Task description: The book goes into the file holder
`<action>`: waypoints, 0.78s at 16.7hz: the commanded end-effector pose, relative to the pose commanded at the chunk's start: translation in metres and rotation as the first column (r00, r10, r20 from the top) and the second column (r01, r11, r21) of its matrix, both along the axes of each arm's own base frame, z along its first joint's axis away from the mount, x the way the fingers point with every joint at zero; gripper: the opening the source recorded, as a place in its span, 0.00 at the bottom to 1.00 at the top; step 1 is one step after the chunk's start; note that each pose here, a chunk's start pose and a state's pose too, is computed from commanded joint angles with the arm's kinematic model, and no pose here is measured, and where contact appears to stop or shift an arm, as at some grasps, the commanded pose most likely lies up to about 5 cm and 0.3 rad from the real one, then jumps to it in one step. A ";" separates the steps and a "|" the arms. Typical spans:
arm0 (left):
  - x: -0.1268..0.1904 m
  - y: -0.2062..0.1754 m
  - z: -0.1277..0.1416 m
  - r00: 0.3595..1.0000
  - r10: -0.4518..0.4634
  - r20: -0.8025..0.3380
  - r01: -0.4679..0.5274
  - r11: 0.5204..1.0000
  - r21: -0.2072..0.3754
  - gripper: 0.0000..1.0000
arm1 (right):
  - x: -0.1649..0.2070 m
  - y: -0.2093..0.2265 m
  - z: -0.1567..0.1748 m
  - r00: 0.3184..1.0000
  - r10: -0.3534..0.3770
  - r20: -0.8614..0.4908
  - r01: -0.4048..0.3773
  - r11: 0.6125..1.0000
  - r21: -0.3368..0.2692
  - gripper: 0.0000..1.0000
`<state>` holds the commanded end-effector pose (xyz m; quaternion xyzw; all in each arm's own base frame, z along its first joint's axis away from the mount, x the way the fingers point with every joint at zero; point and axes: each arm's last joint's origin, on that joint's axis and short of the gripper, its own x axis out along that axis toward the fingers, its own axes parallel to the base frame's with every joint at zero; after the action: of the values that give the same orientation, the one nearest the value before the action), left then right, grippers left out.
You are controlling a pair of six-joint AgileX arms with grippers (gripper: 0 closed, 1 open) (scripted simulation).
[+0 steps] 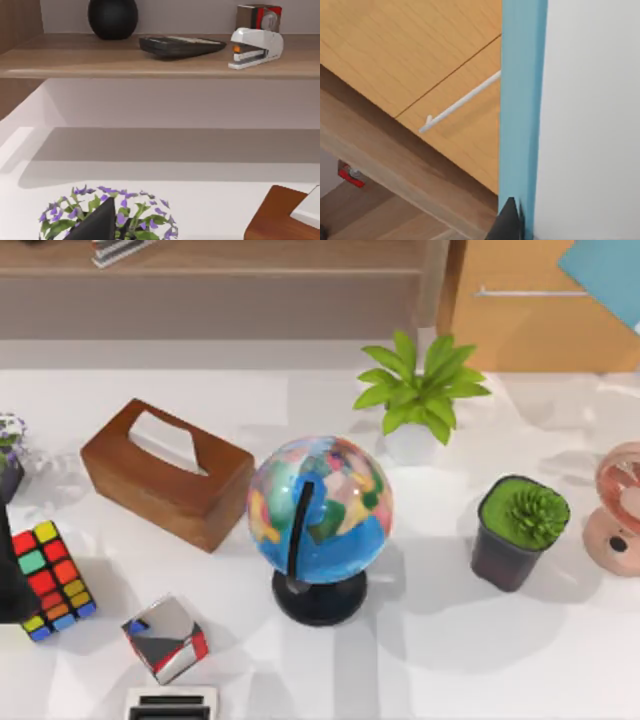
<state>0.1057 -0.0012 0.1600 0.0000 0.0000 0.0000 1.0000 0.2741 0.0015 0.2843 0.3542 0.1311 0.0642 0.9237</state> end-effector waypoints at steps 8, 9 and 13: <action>0.000 0.000 0.000 1.000 0.000 0.000 0.000 1.000 0.000 1.00 | -0.001 -0.130 -0.061 0.903 -0.375 -0.209 0.429 0.798 0.423 0.00; 0.000 0.000 0.000 1.000 0.000 0.000 0.000 1.000 0.000 1.00 | 0.002 -0.141 -0.071 0.890 -0.390 -0.236 0.456 0.761 0.461 0.00; 0.000 0.000 0.000 1.000 0.000 0.000 0.000 1.000 0.000 1.00 | 0.022 -0.169 -0.102 0.875 -0.387 -0.292 0.484 0.659 0.576 0.00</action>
<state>0.1057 -0.0012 0.1600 0.0000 0.0000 0.0000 1.0000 0.2964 -0.1677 0.1822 0.6683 0.0791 -0.1448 0.7254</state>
